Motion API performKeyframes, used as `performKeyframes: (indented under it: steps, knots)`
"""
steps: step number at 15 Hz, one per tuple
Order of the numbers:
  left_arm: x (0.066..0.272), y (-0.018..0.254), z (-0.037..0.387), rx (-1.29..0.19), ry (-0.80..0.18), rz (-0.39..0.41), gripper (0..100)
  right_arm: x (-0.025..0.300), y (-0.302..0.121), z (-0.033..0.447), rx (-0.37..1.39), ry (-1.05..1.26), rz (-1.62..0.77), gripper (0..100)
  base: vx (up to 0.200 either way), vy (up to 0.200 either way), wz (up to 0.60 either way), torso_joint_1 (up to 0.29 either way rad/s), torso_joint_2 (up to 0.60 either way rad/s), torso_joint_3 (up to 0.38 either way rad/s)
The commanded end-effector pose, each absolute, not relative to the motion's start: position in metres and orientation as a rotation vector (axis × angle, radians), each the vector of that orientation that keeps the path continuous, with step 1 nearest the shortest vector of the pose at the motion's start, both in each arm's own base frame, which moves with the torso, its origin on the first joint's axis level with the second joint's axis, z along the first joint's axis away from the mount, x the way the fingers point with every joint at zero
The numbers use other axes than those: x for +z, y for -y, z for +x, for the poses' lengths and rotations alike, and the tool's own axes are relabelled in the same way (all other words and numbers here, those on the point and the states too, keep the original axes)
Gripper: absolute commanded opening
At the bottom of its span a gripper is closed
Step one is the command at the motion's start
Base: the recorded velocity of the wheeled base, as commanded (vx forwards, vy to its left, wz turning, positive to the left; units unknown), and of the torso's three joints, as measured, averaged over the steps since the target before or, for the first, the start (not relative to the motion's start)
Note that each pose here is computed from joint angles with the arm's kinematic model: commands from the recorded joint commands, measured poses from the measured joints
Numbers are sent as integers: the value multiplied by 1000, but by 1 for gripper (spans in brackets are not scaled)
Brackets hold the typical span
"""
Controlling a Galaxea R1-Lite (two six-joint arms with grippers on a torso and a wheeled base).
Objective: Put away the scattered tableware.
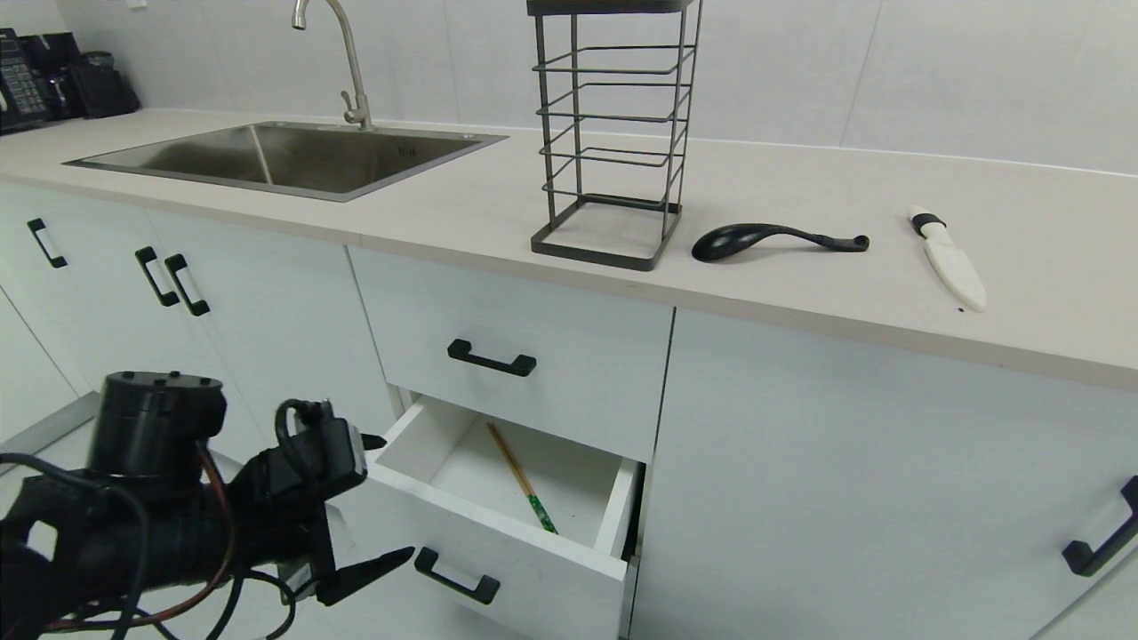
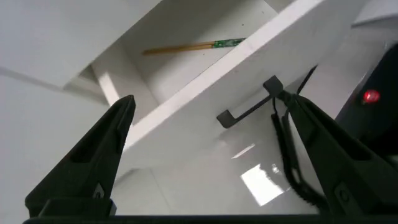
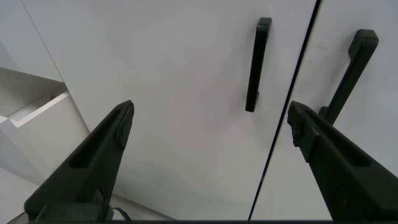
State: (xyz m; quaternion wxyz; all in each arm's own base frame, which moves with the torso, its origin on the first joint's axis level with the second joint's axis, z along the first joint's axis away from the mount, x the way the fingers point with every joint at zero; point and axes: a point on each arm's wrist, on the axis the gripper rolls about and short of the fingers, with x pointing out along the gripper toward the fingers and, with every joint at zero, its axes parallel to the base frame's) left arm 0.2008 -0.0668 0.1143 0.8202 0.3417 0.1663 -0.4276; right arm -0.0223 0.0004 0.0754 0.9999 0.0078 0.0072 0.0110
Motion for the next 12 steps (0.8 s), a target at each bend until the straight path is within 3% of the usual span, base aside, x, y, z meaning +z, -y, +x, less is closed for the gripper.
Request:
performKeyframes:
  steps: [1,3,5,12]
  knots:
    - [103,96,218,-1063,-336,860,100,76,0,-22,23,-14,15,100,0,0,0,0,0,0]
    - [83,104,236,-1146,-340,979,100,75,0,-22,23,-16,15,100,0,0,0,0,0,0]
    - [64,107,247,-1191,-370,1027,100,76,0,-22,23,-14,15,100,0,0,0,0,0,0]
    - [41,106,235,-1251,-465,1018,100,76,0,-22,23,-14,15,100,0,0,0,0,0,0]
